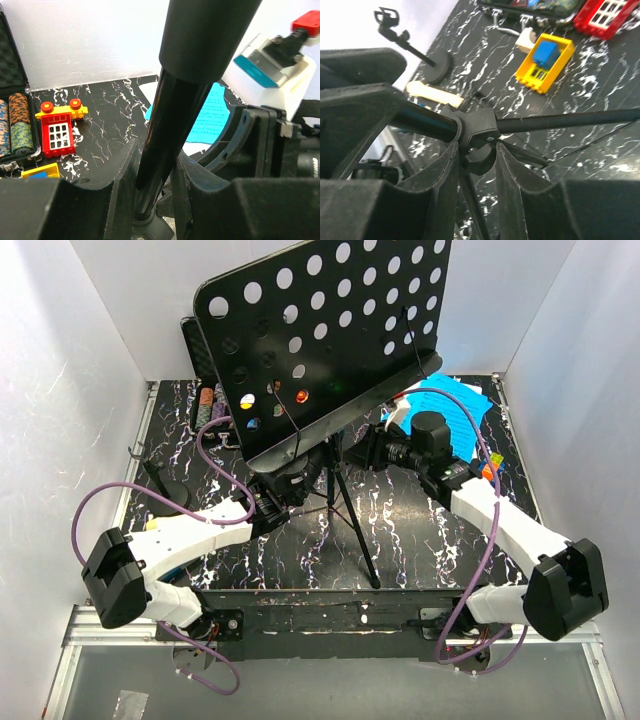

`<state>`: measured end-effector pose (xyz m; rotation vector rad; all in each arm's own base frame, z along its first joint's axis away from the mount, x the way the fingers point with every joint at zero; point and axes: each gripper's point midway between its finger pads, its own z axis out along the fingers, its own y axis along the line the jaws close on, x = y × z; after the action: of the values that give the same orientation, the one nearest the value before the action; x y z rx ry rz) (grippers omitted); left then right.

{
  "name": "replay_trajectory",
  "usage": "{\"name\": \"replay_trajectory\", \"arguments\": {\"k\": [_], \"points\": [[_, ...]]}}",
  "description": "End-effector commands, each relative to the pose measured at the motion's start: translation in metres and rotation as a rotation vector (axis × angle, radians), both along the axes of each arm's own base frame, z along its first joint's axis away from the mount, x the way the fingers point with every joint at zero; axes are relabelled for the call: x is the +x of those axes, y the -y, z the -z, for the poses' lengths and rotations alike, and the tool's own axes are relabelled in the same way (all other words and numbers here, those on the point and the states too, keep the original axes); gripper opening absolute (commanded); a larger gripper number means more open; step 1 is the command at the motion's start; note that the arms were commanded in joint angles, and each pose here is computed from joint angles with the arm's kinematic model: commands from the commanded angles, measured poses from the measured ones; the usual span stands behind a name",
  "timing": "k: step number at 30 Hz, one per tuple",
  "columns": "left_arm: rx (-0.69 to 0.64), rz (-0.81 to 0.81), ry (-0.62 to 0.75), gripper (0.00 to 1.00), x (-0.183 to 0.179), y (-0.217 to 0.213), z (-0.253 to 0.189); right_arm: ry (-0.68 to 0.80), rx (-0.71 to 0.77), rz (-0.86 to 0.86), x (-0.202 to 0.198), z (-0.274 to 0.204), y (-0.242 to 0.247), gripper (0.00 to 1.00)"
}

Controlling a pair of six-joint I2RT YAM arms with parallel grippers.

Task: Pack up the instrument practice props
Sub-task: Unscrew the knob on the music stand.

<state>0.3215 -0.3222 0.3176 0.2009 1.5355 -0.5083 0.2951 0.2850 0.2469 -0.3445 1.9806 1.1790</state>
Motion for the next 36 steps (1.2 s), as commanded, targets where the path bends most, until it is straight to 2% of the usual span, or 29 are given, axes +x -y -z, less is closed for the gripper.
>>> {"name": "replay_trajectory", "arguments": {"k": [1,9,13,15,19,20,21,22,28,32,36], "points": [[0.021,0.115,-0.069,0.00,-0.021,0.017,0.022,0.340,-0.146,0.063,0.015,-0.015,0.008,0.01],[0.027,0.124,-0.072,0.00,-0.023,0.018,0.024,0.573,-0.296,0.099,-0.009,-0.009,-0.001,0.01],[0.049,0.140,-0.079,0.00,-0.026,0.017,0.027,0.576,-0.301,0.211,-0.005,-0.017,0.013,0.01],[0.064,0.154,-0.079,0.00,-0.029,0.016,0.028,0.514,-0.302,0.271,-0.005,-0.028,0.024,0.01],[0.054,0.191,-0.052,0.00,-0.039,0.008,0.017,0.360,-0.314,0.216,-0.025,-0.033,0.027,0.46],[0.039,0.202,-0.044,0.00,-0.041,0.005,0.012,0.323,-0.292,0.203,-0.030,-0.035,0.027,0.60],[0.030,0.214,-0.040,0.00,-0.044,0.002,0.010,0.267,-0.267,0.199,-0.035,-0.033,0.027,0.68],[0.017,0.218,-0.031,0.00,-0.046,-0.002,0.005,0.210,-0.231,0.188,-0.040,-0.034,0.026,0.72],[-0.008,0.254,-0.021,0.00,-0.052,-0.019,-0.007,0.000,-0.062,0.125,-0.066,-0.031,0.021,0.79],[-0.028,0.242,-0.027,0.00,-0.047,-0.026,-0.013,-0.117,0.039,0.074,-0.077,-0.029,0.016,0.79],[-0.077,0.271,-0.032,0.00,-0.043,-0.028,-0.023,-0.320,0.180,0.006,-0.077,-0.032,0.011,0.76]]}}
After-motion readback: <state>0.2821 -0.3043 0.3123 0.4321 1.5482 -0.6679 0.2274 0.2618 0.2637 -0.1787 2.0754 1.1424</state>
